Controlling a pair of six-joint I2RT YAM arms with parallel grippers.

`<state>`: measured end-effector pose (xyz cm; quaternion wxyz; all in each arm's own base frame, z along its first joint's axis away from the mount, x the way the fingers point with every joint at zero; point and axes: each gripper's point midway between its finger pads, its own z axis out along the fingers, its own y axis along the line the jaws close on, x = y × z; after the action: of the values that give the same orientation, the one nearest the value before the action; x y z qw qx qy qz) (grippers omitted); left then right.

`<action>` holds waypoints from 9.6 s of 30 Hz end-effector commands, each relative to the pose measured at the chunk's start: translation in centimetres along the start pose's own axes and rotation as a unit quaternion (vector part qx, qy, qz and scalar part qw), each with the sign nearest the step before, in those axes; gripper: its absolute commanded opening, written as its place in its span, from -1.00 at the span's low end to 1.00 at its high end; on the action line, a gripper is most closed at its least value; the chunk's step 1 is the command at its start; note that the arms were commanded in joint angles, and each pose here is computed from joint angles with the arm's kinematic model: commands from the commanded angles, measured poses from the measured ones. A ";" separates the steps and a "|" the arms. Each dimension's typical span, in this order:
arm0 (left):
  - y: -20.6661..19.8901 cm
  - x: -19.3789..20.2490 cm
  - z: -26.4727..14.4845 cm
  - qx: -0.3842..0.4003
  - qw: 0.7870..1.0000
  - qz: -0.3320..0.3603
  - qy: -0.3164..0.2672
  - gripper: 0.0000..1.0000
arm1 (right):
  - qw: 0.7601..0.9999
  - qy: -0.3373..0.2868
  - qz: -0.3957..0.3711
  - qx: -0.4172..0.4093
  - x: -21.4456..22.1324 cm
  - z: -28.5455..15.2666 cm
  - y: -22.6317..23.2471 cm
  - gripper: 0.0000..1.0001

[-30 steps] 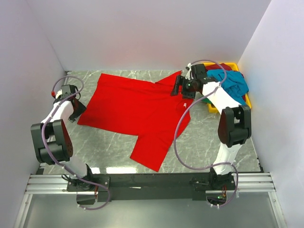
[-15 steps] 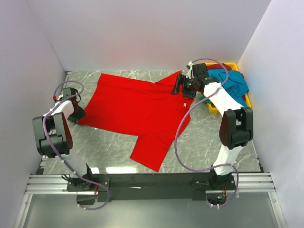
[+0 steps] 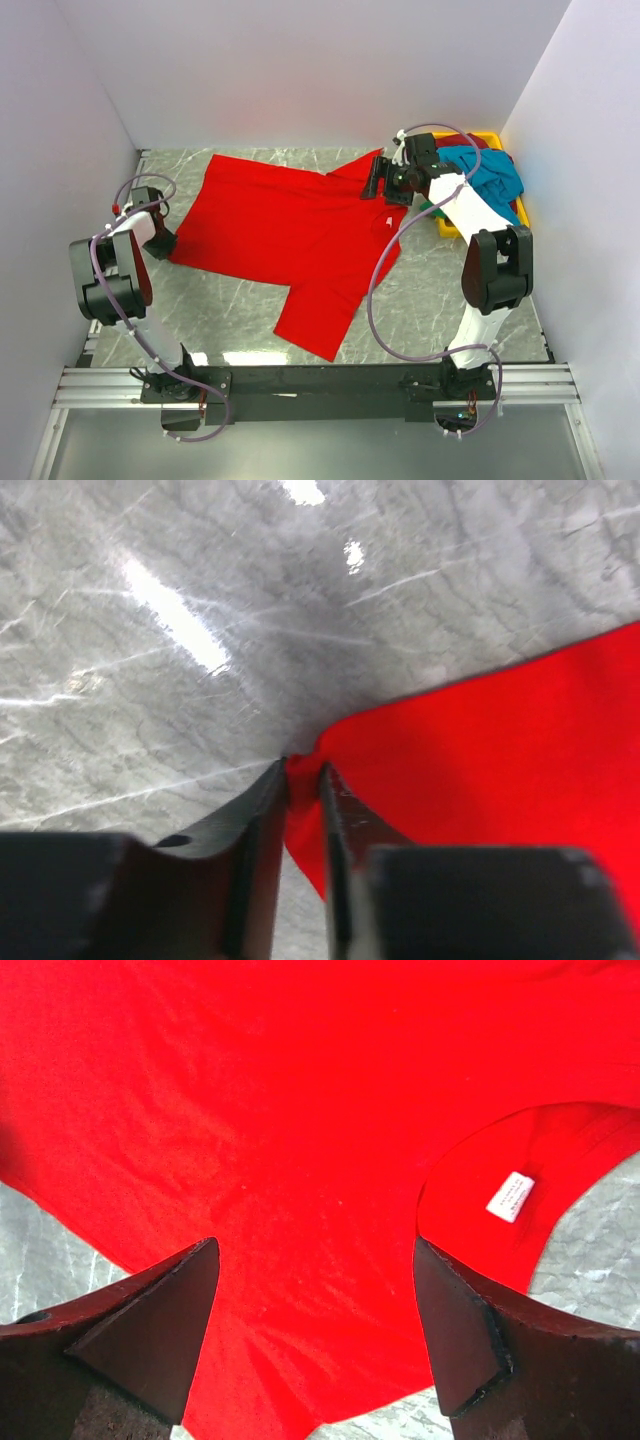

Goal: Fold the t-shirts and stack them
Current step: Fold the tshirt

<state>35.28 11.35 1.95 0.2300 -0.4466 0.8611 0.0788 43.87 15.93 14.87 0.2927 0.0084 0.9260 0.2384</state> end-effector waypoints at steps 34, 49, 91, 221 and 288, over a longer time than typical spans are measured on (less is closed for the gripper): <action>-3.5 -0.3 -2.2 0.112 0.992 0.047 0.019 -0.99 | 0.946 0.213 -0.232 -0.077 30.3 -5.4 10.1 0.55; -4.5 -0.8 -2.9 0.132 0.990 0.039 0.018 -0.99 | 0.960 0.210 -0.179 -0.035 38.0 -4.9 12.9 0.50; -3.1 -1.5 -4.2 0.124 0.991 0.055 0.004 -0.99 | 0.949 0.244 -0.189 0.071 38.5 -8.8 9.4 -1.00; -10.3 -5.7 -4.0 0.192 0.976 0.081 0.069 0.55 | 0.985 0.051 0.041 0.160 2.4 -0.9 0.3 0.30; -6.3 -1.2 1.3 0.125 0.982 0.086 0.115 -0.99 | 0.970 0.207 0.018 0.127 21.4 -2.4 -1.9 -0.95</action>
<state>40.86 7.87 2.15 0.1692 -0.3513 0.9173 -0.0805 24.04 16.57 2.81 0.0705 0.0231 0.9888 0.1299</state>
